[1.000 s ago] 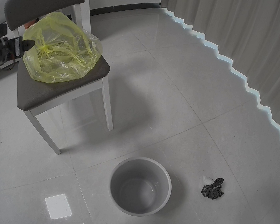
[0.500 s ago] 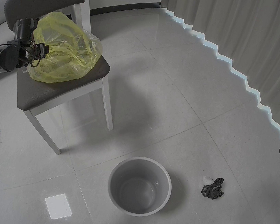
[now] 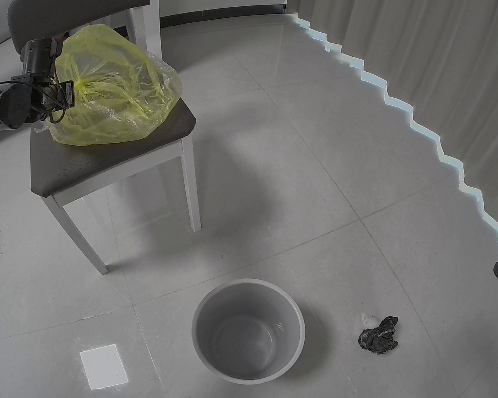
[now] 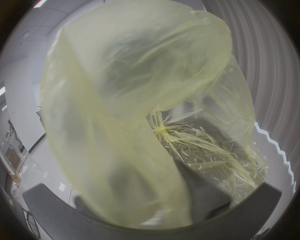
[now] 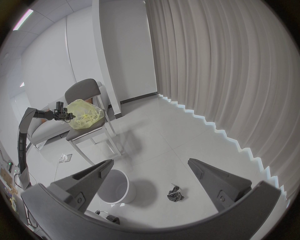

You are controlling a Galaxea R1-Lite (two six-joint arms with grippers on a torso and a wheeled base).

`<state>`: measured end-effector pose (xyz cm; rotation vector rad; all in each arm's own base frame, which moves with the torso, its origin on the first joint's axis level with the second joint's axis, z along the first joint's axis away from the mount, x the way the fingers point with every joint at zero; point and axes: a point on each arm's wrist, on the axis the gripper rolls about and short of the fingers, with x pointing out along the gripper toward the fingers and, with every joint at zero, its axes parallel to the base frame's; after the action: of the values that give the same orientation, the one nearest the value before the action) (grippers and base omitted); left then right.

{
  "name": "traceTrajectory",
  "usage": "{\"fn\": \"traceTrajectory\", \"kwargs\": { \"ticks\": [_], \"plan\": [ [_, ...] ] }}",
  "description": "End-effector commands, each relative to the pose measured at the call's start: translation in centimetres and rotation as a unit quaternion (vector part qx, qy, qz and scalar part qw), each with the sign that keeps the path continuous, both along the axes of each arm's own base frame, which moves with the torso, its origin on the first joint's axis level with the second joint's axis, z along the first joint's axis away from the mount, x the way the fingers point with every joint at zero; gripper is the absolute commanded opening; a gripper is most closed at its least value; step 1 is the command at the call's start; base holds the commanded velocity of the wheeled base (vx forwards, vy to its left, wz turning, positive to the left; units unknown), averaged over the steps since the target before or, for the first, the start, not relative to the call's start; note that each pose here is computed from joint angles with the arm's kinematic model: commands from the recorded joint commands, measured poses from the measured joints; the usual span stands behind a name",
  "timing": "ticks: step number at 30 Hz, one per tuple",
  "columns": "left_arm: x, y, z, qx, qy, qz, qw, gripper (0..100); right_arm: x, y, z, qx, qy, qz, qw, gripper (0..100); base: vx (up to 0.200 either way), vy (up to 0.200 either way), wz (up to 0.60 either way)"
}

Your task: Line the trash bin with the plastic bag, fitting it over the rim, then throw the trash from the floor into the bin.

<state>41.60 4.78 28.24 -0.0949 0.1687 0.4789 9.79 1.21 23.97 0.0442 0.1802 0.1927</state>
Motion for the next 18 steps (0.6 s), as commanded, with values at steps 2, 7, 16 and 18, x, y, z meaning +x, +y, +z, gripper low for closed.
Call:
{"fn": "traceTrajectory", "kwargs": {
  "ticks": [2,7,16,18],
  "plan": [
    [-1.4,-0.2,1.6,0.002,-0.017,-0.002,0.9999,0,-0.1,0.0,0.2,0.001,-0.005,0.002,1.0000,100,0.000,0.000,0.00],
    [-5.8,-3.1,6.1,0.008,-0.061,-0.063,0.9961,0,1.0,0.4,2.0,0.022,-0.028,0.013,0.9993,100,0.000,0.000,0.00],
    [-19.6,-9.4,13.3,0.064,-0.041,-0.292,0.9534,0,3.1,2.7,6.5,0.031,-0.064,0.086,0.9937,100,0.000,0.000,0.00],
    [-21.8,-10.0,13.8,0.080,-0.021,-0.322,0.9432,0,3.8,3.3,6.9,0.031,-0.060,0.098,0.9928,100,0.000,0.000,0.00]
  ]
}}
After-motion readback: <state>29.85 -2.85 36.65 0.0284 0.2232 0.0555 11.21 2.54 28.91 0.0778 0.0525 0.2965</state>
